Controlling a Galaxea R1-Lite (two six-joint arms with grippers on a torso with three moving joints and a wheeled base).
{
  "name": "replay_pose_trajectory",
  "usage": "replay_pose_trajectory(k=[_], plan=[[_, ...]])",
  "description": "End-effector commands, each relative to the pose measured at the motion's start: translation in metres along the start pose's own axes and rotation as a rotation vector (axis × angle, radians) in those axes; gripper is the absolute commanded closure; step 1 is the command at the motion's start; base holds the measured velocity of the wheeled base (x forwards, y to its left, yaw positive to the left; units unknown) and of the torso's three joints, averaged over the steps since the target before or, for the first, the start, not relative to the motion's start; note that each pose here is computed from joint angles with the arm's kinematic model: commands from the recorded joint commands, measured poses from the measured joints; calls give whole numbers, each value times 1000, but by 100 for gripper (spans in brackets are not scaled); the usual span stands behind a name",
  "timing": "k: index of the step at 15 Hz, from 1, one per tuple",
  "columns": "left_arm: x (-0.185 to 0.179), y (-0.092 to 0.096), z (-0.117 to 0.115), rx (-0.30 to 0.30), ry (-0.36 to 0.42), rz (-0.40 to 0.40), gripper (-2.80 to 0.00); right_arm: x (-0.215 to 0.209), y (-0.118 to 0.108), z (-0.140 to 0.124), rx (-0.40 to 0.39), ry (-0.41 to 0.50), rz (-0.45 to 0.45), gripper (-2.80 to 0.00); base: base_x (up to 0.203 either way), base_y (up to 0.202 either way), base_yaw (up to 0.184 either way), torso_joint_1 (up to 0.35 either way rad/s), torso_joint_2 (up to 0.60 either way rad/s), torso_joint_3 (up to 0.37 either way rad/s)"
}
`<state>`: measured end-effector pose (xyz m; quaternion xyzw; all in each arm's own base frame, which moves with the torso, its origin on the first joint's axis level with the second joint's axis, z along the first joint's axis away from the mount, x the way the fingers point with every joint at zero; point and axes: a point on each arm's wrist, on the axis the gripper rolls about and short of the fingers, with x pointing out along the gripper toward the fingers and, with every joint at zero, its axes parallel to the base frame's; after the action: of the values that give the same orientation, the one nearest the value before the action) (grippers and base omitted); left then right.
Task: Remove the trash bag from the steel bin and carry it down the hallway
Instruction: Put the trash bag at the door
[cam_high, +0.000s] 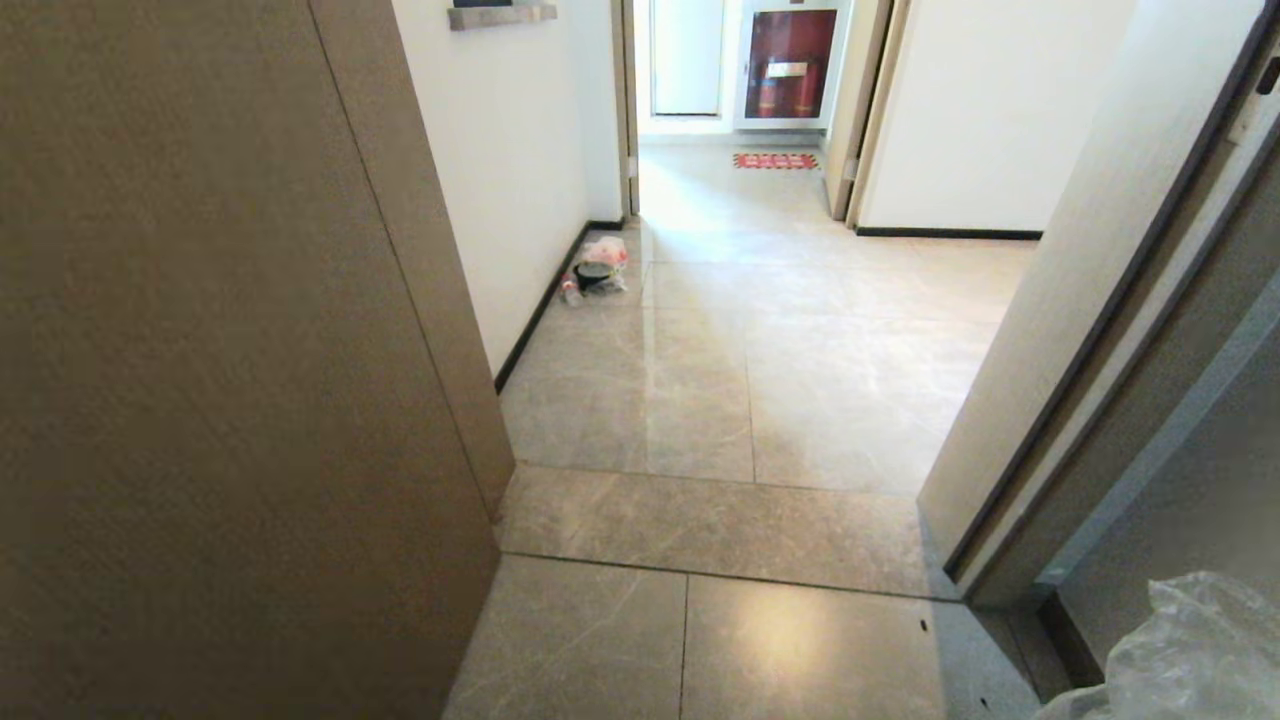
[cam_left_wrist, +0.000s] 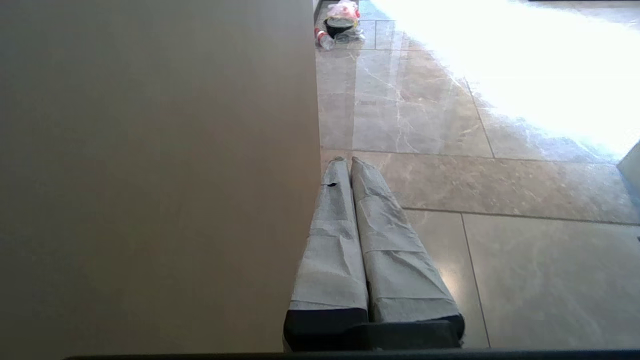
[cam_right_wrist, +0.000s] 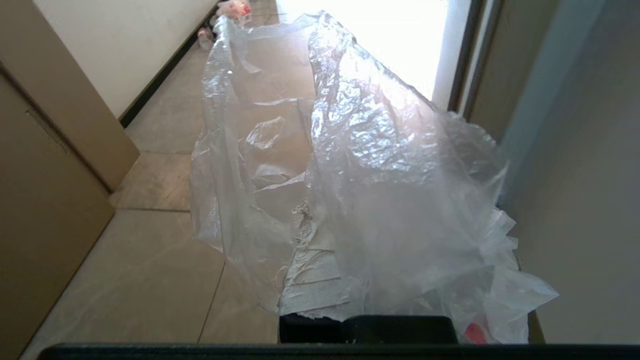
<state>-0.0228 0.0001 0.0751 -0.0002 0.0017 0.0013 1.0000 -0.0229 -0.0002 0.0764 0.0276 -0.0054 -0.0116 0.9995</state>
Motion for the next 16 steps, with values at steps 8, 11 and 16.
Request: replay_pose_trajectory(k=[8, 11, 16], plan=[[0, 0, 0, 2, 0, 1, 0, 0, 0, 0, 0, 1, 0, 0, 27, 0, 0, 0, 1, 0], [0, 0, 0, 0, -2, 1, 0, 0, 0, 0, 2, 1, -1, 0, 0, 0, 0, 0, 0, 0], [0, 0, 0, -1, 0, 1, 0, 0, 0, 0, 0, 1, -1, 0, 0, -8, -1, 1, 0, 1]])
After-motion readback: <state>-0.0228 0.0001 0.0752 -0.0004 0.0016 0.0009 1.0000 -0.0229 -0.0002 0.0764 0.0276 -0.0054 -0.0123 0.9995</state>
